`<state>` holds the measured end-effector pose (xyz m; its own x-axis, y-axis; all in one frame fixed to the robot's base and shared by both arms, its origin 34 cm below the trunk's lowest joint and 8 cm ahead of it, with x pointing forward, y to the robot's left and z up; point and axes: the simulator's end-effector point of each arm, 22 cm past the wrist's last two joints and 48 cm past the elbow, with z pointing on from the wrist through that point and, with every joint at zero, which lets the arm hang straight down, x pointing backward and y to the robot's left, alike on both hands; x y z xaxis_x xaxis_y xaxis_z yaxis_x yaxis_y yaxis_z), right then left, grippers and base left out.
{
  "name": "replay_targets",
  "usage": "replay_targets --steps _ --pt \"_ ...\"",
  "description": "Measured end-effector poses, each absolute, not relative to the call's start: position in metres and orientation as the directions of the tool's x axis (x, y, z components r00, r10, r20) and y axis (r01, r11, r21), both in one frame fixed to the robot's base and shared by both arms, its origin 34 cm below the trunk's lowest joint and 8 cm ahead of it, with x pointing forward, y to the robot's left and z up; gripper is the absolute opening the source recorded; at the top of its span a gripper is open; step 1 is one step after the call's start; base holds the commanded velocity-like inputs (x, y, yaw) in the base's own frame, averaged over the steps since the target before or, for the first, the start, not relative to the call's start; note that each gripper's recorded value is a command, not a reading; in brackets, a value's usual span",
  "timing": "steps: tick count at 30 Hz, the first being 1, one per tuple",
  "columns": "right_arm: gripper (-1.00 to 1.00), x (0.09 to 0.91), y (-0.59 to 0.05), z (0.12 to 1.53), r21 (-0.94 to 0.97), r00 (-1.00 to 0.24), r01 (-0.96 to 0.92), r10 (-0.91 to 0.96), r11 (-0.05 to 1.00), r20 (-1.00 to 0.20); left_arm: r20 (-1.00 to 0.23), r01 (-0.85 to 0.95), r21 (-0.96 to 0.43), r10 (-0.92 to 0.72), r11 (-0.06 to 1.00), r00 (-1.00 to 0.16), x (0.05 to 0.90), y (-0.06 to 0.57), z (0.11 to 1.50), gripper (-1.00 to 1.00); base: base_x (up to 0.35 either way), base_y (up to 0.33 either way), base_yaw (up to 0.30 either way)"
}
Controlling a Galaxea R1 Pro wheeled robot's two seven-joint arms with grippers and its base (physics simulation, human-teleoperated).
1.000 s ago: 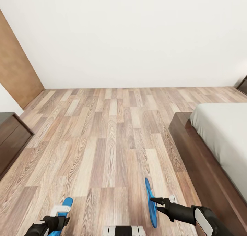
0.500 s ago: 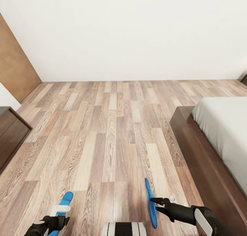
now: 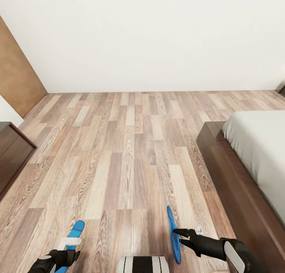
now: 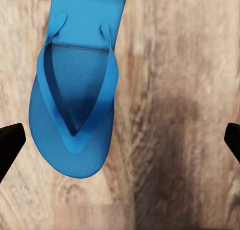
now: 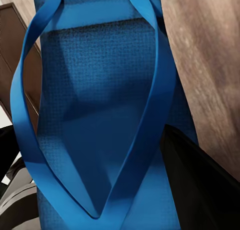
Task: In the bedroom, move the book from the bed onto either nightstand, and place the two sandals side by side next to the bed.
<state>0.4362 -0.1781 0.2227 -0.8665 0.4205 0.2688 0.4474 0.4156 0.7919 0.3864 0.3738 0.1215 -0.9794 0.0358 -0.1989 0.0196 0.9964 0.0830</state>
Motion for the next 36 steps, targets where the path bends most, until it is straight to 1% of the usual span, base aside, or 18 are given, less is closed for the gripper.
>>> replay_targets --steps 11,14,21,36 --pt "-1.00 0.4363 -0.1781 0.2228 0.792 -0.867 0.447 0.421 0.415 0.268 -0.210 -0.029 0.089 -0.009 0.996 -0.978 0.3873 0.3842 0.1235 1.00 0.000 0.031 0.000" --pt "-1.00 0.4363 -0.1781 0.2228 0.792 -0.867 0.447 0.421 0.415 0.269 -0.211 -0.030 0.089 -0.010 0.996 -0.977 0.3873 0.3843 0.1235 1.00 0.020 0.001 0.000" --pt "-1.00 0.4362 -0.1779 0.2228 0.792 -0.867 0.447 0.420 0.416 0.268 -0.219 -0.026 0.091 -0.005 0.996 -0.976 0.3891 0.3844 0.1239 1.00 0.153 0.000 0.000" --pt "-1.00 0.4365 -0.1779 0.2229 0.792 -0.867 0.447 0.420 0.415 0.268 -0.229 -0.024 0.090 -0.003 0.996 -0.973 0.3914 0.3835 0.1242 1.00 0.008 0.000 0.000"
